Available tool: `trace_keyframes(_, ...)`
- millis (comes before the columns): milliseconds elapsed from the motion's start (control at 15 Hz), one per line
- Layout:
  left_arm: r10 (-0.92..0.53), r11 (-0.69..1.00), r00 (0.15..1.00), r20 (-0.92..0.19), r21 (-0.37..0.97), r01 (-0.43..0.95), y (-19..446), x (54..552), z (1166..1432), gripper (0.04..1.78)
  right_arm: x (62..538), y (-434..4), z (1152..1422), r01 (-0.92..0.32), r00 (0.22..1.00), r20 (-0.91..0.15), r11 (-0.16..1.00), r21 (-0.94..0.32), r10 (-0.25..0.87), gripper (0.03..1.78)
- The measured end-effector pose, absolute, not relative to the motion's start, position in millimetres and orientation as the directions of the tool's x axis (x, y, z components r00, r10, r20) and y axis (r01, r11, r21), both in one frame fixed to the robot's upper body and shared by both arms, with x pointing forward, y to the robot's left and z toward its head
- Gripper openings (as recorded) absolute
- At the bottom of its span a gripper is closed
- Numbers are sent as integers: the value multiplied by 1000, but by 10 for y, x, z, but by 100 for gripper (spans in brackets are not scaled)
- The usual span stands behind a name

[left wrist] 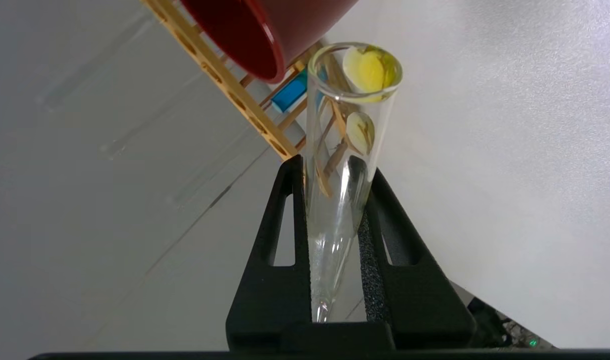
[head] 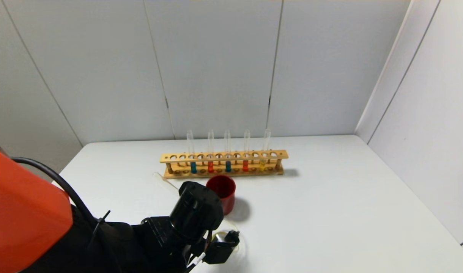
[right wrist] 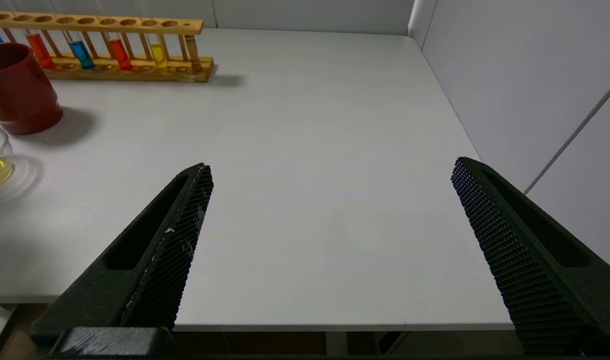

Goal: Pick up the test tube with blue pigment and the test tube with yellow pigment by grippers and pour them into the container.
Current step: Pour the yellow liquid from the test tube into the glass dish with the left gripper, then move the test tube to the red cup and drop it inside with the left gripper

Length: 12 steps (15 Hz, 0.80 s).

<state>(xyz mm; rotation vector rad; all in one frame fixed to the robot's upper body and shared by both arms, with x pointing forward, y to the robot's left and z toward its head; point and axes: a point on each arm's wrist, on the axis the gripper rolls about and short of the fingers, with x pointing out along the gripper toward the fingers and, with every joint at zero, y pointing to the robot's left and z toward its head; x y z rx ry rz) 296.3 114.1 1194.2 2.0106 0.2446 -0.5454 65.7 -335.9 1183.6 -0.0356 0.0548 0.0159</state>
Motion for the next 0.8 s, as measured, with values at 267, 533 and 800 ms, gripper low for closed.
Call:
trace_keyframes(267, -80, -262, 889, -451, 870, 418, 1329, 2797, 12125, 33, 657, -3359, 11836, -16, 998, -55, 999, -35, 14, 174)
trace_keyframes(533, -119, 43, 896, -428, 899, 435, 1568, 2554, 12270, 33, 657, -3359, 11836, -16, 998, -55, 999, -35, 14, 174)
trace_keyframes(800, -180, 504, 907, -381, 756, 418, 1597, 2477, 12411, 33, 657, -3359, 11836, -16, 998, -55, 999, -35, 14, 174)
